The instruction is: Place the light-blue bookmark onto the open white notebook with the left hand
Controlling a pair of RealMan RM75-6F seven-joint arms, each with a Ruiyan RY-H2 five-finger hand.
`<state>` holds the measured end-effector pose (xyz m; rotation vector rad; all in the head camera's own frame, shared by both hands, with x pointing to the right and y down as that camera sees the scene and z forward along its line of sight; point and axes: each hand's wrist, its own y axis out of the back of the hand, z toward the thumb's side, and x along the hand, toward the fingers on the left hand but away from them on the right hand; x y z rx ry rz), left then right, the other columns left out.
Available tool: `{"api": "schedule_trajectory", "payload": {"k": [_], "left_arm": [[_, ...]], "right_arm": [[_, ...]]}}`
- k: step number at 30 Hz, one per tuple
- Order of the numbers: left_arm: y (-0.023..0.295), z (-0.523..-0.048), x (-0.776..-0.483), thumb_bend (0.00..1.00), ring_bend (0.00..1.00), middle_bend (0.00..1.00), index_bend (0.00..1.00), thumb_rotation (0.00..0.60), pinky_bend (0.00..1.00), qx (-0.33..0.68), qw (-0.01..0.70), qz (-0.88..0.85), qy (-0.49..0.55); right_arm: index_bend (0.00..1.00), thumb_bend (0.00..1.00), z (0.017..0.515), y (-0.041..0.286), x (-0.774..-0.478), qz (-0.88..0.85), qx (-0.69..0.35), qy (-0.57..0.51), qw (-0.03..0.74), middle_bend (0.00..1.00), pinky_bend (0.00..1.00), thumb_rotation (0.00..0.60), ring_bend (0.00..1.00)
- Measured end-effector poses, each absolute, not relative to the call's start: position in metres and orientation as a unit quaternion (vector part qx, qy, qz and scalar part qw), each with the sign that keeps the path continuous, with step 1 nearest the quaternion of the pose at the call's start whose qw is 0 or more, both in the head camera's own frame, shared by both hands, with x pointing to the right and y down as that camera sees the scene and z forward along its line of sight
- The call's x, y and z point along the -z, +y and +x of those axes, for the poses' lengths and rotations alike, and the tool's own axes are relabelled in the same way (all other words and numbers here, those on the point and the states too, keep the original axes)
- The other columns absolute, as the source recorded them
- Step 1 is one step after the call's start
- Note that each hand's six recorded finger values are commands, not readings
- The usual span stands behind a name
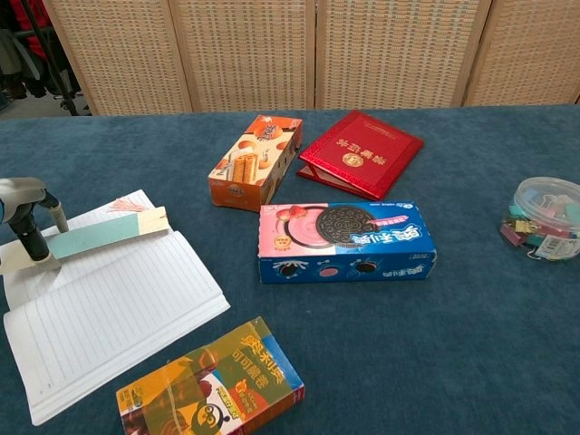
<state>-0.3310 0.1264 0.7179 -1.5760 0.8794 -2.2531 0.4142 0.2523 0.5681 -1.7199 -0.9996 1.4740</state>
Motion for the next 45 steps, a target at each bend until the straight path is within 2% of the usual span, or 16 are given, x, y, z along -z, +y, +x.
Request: {"api": "schedule_trajectory", "payload": {"k": [7,11,25,27,30,32,34,35,37,39,42,45], "left_arm": [[0.127,-0.332,-0.717,0.08,0.00,0.00,0.34,0.600,0.00,0.774,0.128,-0.543,0.299],[0.127,-0.332,-0.717,0.01,0.00,0.00,0.34,0.600,0.00,0.773,0.129,-0.546,0.296],[0.121,-0.336,-0.699,0.01,0.00,0.00,0.34,0.600,0.00,0.757,0.149,-0.562,0.298],[0.117,-0.338,-0.693,0.06,0.00,0.00,0.29,0.600,0.00,0.750,0.155,-0.566,0.307],[0.110,-0.340,-0.684,0.15,0.00,0.00,0.12,0.600,0.00,0.732,0.164,-0.577,0.323],[0.104,-0.342,-0.676,0.22,0.00,0.00,0.05,0.600,0.00,0.716,0.173,-0.590,0.332],[0.098,-0.345,-0.668,0.33,0.00,0.00,0.00,0.600,0.00,0.701,0.185,-0.601,0.336],[0.095,-0.347,-0.663,0.39,0.00,0.00,0.00,0.600,0.00,0.694,0.194,-0.606,0.338],[0.091,-0.349,-0.656,0.59,0.00,0.00,0.00,0.600,0.00,0.684,0.211,-0.612,0.337],[0.089,-0.352,-0.648,0.72,0.00,0.00,0.00,0.600,0.00,0.675,0.228,-0.619,0.332],[0.089,-0.355,-0.636,0.83,0.00,0.00,0.00,0.600,0.00,0.662,0.250,-0.633,0.313],[0.095,-0.355,-0.629,0.88,0.00,0.00,0.00,0.600,0.00,0.657,0.267,-0.648,0.279]], "right_arm": [[0.10,0.10,0.414,0.252,-0.568,-0.657,-0.562,-0.381,0.328,0.00,0.00,0.600,0.00],[0.10,0.10,0.413,0.253,-0.568,-0.657,-0.562,-0.381,0.328,0.00,0.00,0.600,0.00],[0.10,0.10,0.414,0.253,-0.567,-0.656,-0.562,-0.382,0.329,0.00,0.00,0.600,0.00],[0.10,0.10,0.414,0.253,-0.567,-0.656,-0.562,-0.382,0.329,0.00,0.00,0.600,0.00],[0.10,0.10,0.413,0.253,-0.567,-0.656,-0.562,-0.381,0.329,0.00,0.00,0.600,0.00],[0.10,0.10,0.414,0.253,-0.567,-0.655,-0.563,-0.382,0.330,0.00,0.00,0.600,0.00],[0.10,0.10,0.414,0.252,-0.567,-0.654,-0.563,-0.383,0.330,0.00,0.00,0.600,0.00],[0.10,0.10,0.414,0.252,-0.567,-0.653,-0.564,-0.383,0.330,0.00,0.00,0.600,0.00],[0.10,0.10,0.414,0.252,-0.568,-0.653,-0.564,-0.383,0.330,0.00,0.00,0.600,0.00],[0.10,0.10,0.414,0.252,-0.568,-0.652,-0.565,-0.382,0.331,0.00,0.00,0.600,0.00],[0.10,0.10,0.413,0.253,-0.568,-0.652,-0.564,-0.382,0.332,0.00,0.00,0.600,0.00],[0.10,0.10,0.413,0.253,-0.567,-0.652,-0.565,-0.382,0.333,0.00,0.00,0.600,0.00]]}}
